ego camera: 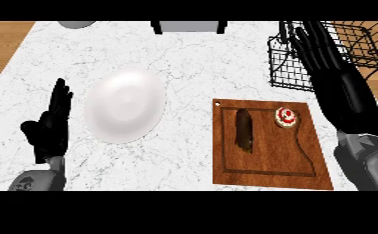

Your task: Pick the sweet potato from the cutting board and place it in the tiered basket

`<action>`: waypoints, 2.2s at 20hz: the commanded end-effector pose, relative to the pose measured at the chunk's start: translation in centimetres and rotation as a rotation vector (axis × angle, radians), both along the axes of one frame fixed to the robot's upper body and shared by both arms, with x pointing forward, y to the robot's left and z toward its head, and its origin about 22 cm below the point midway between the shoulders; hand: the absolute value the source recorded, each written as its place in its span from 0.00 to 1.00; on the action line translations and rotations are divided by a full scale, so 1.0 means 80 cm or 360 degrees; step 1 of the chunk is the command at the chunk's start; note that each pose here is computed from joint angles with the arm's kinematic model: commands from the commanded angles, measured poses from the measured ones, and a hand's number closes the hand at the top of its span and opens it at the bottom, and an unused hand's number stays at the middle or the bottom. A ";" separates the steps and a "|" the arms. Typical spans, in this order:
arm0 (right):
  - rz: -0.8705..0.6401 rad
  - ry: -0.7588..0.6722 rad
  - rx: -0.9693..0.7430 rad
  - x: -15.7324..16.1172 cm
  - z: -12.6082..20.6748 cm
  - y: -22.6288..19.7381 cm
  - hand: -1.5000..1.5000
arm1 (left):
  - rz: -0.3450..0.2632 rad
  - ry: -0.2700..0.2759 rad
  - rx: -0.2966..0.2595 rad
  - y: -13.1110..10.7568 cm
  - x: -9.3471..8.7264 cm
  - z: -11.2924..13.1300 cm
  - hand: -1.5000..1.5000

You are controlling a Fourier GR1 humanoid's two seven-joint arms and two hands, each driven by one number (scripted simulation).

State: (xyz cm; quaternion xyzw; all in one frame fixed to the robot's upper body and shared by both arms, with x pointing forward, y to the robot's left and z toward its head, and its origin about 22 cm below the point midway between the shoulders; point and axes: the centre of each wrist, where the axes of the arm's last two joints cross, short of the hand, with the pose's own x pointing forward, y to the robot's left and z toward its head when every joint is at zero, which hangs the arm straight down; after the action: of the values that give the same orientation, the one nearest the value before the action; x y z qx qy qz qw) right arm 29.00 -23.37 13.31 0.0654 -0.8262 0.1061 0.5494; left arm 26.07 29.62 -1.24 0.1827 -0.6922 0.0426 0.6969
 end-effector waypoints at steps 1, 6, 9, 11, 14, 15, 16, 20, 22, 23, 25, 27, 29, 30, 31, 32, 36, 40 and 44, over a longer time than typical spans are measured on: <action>-0.0013 -0.0014 0.0000 0.004 0.006 -0.012 1.00 | -0.0073 -0.0083 0.0051 -0.029 0.017 0.008 0.50; -0.0019 0.0168 -0.0111 0.054 0.039 -0.030 1.00 | -0.0392 -0.0260 0.0095 -0.116 0.025 0.059 0.50; -0.0412 0.0503 -0.0176 0.047 -0.045 -0.040 0.00 | -0.0460 -0.0155 -0.0006 -0.118 0.025 0.046 0.50; 0.0048 0.0734 0.0246 0.034 -0.058 -0.030 0.00 | -0.0438 -0.0132 -0.0011 -0.103 0.018 0.041 0.50; 0.0287 0.0626 0.0148 0.013 -0.040 -0.039 0.00 | -0.0422 -0.0100 -0.0014 -0.116 0.009 0.031 0.50; 0.0358 0.0602 0.0050 0.013 -0.025 -0.039 0.00 | -0.0400 -0.0148 0.0007 -0.134 0.029 0.055 0.50; 0.0353 0.0591 -0.0012 0.006 -0.012 -0.083 0.00 | -0.0407 -0.0107 0.0011 -0.111 0.027 0.049 0.50; 0.0320 0.0499 -0.0493 0.002 0.059 -0.102 0.00 | -0.0417 -0.0121 -0.0003 -0.107 0.012 0.041 0.50; 0.0336 0.0455 -0.0893 -0.005 0.086 -0.087 0.00 | -0.0414 -0.0113 0.0003 -0.109 0.027 0.051 0.50; 0.0313 0.0460 -0.1089 -0.005 0.111 -0.080 0.00 | -0.0426 -0.0118 0.0016 -0.110 0.022 0.050 0.50; 0.0379 0.0449 -0.1396 -0.016 0.126 -0.056 0.00 | -0.0468 -0.0088 0.0033 -0.113 0.016 0.037 0.50; 0.0380 0.0403 -0.1679 -0.028 0.142 -0.036 0.00 | -0.0473 -0.0094 0.0030 -0.104 0.017 0.040 0.50; 0.0339 0.0343 -0.1930 -0.035 0.162 -0.015 0.00 | -0.0492 -0.0136 0.0024 -0.130 0.019 0.050 0.50; 0.0379 0.0319 -0.2035 -0.051 0.160 0.002 0.00 | -0.0478 -0.0116 -0.0004 -0.126 0.019 0.054 0.50; 0.0309 0.0311 -0.2130 -0.048 0.160 0.013 0.00 | -0.0501 -0.0090 0.0036 -0.130 0.018 0.042 0.50; 0.0315 0.0309 -0.2211 -0.051 0.169 0.023 0.00 | -0.0506 -0.0133 0.0008 -0.116 0.027 0.062 0.50; 0.0311 0.0344 -0.2424 -0.057 0.150 0.083 0.00 | -0.0527 -0.0119 0.0006 -0.136 0.021 0.045 0.50; 0.0345 0.0425 -0.2529 -0.048 0.129 0.139 0.00 | -0.0475 -0.0135 0.0021 -0.125 0.028 0.064 0.50; 0.0418 0.0480 -0.2557 -0.043 0.125 0.174 0.00 | -0.0478 -0.0126 0.0004 -0.118 0.022 0.078 0.50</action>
State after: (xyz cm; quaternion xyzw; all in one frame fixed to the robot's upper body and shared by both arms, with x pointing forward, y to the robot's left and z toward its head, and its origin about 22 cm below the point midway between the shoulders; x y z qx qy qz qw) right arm 26.06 -12.52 23.75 -0.2016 -0.4593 0.6923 0.5188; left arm 28.07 19.50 3.36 0.0747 -0.7388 -0.0587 0.6672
